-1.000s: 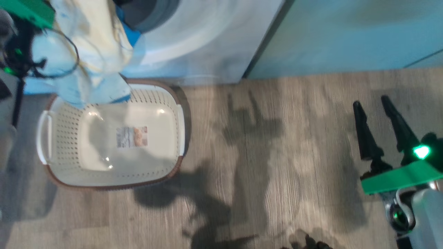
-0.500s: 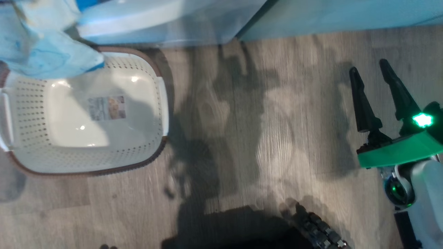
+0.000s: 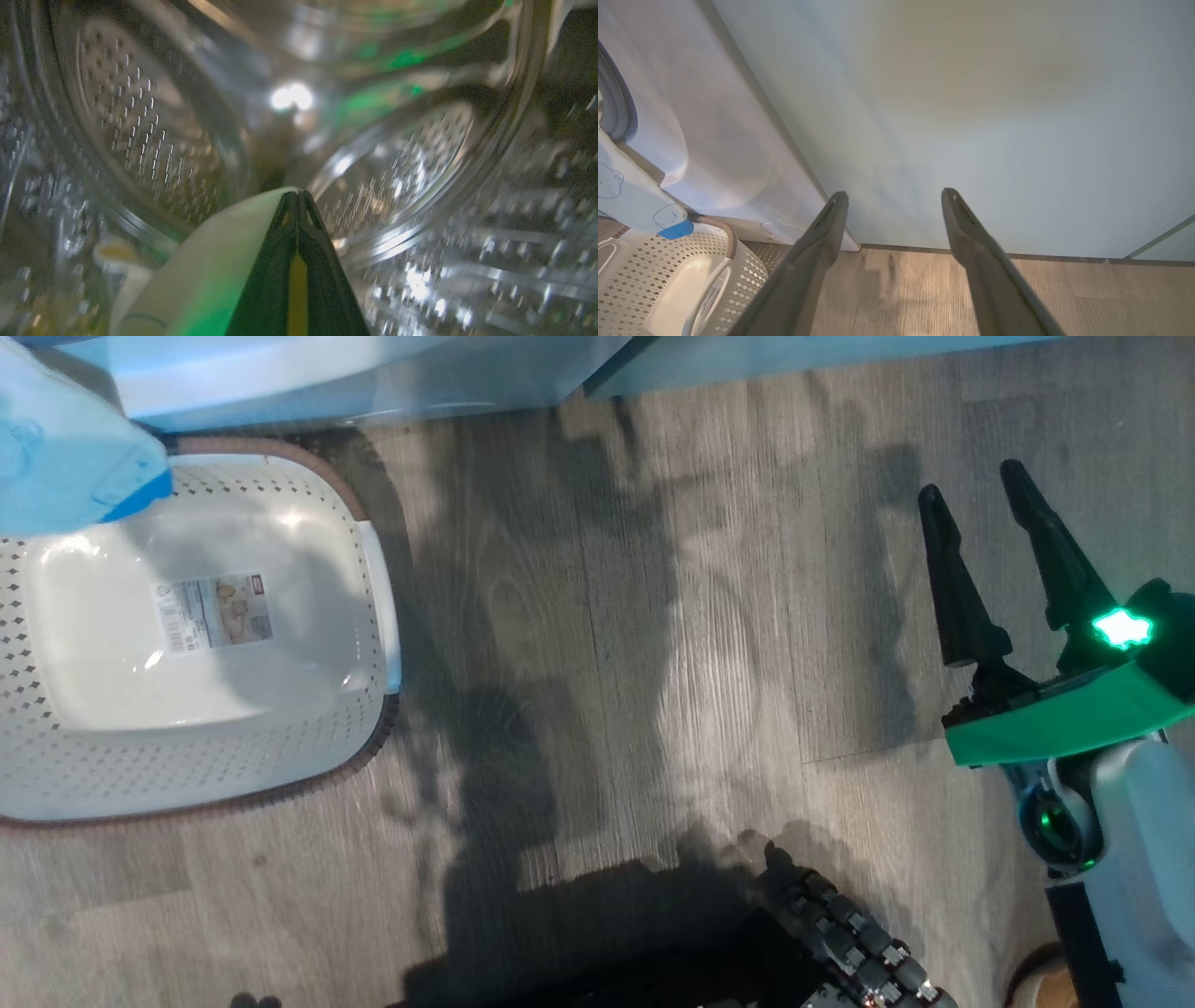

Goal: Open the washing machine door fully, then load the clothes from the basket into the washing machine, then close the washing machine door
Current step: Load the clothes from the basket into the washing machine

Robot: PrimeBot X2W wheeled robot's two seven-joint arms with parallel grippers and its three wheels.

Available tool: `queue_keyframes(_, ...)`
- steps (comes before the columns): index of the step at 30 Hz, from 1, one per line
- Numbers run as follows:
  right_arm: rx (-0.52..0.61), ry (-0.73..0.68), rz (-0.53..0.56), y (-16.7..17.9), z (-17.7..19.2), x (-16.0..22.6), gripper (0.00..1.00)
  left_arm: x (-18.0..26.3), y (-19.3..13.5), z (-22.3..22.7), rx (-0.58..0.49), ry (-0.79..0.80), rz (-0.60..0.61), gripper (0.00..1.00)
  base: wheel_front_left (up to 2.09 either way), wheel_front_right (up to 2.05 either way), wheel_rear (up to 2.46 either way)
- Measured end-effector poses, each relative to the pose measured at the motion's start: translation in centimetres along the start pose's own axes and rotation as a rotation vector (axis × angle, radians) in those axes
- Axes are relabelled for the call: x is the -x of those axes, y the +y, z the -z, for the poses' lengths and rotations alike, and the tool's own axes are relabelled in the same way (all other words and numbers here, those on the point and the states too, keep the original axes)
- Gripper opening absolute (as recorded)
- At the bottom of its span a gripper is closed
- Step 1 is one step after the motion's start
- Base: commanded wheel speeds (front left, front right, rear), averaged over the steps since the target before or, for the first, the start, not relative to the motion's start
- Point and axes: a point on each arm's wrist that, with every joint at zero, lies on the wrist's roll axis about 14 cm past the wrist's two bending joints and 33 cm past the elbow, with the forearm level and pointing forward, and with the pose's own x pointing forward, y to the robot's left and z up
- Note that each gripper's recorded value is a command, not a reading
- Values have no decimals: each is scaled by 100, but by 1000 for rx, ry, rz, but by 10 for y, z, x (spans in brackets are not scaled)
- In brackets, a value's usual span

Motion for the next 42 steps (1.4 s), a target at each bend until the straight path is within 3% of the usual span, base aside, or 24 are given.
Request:
queue_keyframes(8, -10, 11, -5, 4, 5, -1, 100, -5, 2, -46, 21, -162, -3, 0, 0, 0, 0)
queue_keyframes(11, -14, 11, -10, 6, 6, -2, 100, 4, 4, -26, 17, -114, -11, 0, 0, 0, 0)
queue_keyframes(14, -19, 1, -16, 9, 2, -2, 100, 19, -2, 25, 29, 44, -11, 0, 0, 0, 0)
queue_keyframes(15, -22, -6, -19, 10, -1, -2, 100, 32, -3, 53, 14, 152, -11, 15, 0, 0, 0)
queue_keyframes(16, -23, -10, -21, 11, -2, -2, 100, 37, -1, 60, 2, 184, -14, 40, 0, 0, 0)
queue_keyframes(17, -24, -15, -22, 12, -4, -2, 100, 40, 1, 61, -3, 199, -21, 92, 0, 0, 0)
queue_keyframes(18, -25, -20, -24, 12, -6, -2, 100, 42, 5, 61, 4, 206, -37, 100, 0, 0, 0)
queue_keyframes(32, -51, -64, -15, 14, -29, 29, 100, 89, -8, 47, -3, 304, -55, 100, 0, 0, 0)
queue_keyframes(42, -85, -122, 18, 10, -51, 75, 100, 168, -18, 29, -22, 348, -64, 100, 0, 0, 0)
